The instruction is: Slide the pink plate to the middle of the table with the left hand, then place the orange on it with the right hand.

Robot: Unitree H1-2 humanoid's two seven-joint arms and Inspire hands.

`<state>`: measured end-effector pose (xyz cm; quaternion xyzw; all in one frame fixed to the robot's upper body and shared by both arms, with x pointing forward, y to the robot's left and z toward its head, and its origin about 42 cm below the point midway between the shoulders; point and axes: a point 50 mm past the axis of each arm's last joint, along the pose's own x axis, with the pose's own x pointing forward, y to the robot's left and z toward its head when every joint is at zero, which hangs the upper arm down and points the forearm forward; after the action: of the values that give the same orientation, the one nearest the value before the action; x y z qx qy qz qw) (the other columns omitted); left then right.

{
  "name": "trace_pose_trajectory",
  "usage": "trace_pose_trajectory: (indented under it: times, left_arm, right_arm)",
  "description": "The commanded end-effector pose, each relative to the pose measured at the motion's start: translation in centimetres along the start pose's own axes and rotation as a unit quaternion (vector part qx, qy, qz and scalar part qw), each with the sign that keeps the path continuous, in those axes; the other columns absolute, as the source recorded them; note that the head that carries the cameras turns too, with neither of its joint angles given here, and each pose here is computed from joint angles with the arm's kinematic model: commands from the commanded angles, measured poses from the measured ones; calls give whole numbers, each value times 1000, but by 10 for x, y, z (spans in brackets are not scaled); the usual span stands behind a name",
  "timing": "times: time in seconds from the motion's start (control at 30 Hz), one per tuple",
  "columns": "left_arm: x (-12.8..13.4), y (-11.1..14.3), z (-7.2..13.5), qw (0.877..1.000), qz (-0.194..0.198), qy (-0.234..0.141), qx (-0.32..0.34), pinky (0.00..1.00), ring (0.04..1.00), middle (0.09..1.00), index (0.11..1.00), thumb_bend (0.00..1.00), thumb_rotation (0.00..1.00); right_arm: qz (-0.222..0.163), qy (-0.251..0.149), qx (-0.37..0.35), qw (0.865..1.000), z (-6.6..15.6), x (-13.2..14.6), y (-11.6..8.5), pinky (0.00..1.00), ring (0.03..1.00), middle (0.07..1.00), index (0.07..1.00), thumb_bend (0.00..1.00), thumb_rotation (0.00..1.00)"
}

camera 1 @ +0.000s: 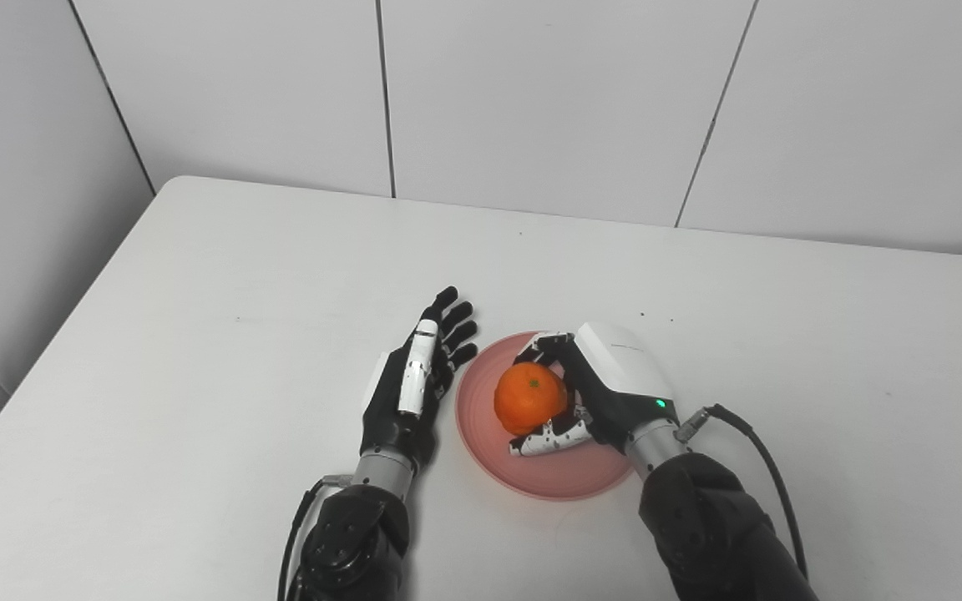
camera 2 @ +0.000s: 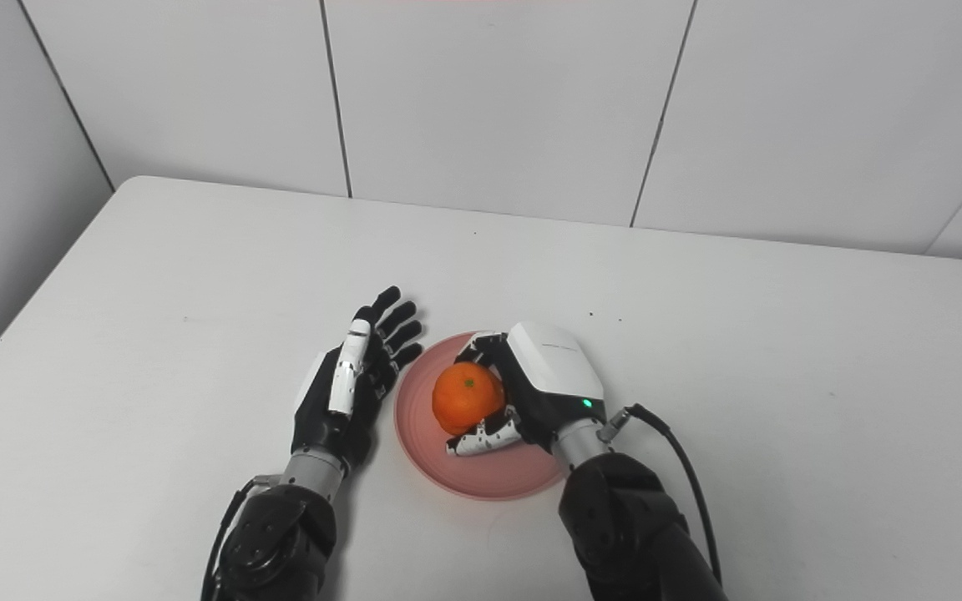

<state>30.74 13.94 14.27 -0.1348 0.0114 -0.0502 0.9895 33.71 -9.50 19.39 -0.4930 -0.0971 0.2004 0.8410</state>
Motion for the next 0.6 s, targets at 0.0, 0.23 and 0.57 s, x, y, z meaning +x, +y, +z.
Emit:
trace_pose_trajectory:
  times: [0.0,0.23,0.57]
  left_arm:
    - [3,-6,5,1000,5,-11,-3,884,900,911,896,423,1000]
    - [2,-5,5,1000,4,-12,-7,884,898,907,893,421,1000]
    - [3,-4,6,1000,4,-11,-3,879,896,907,894,422,1000]
  right_arm:
    - [-12,-33,-17,999,10,5,-7,203,293,404,490,512,133]
    - [-18,-37,-30,999,11,4,-3,201,289,394,490,513,132]
    - [-26,-26,-26,999,12,0,-4,248,361,495,493,520,146]
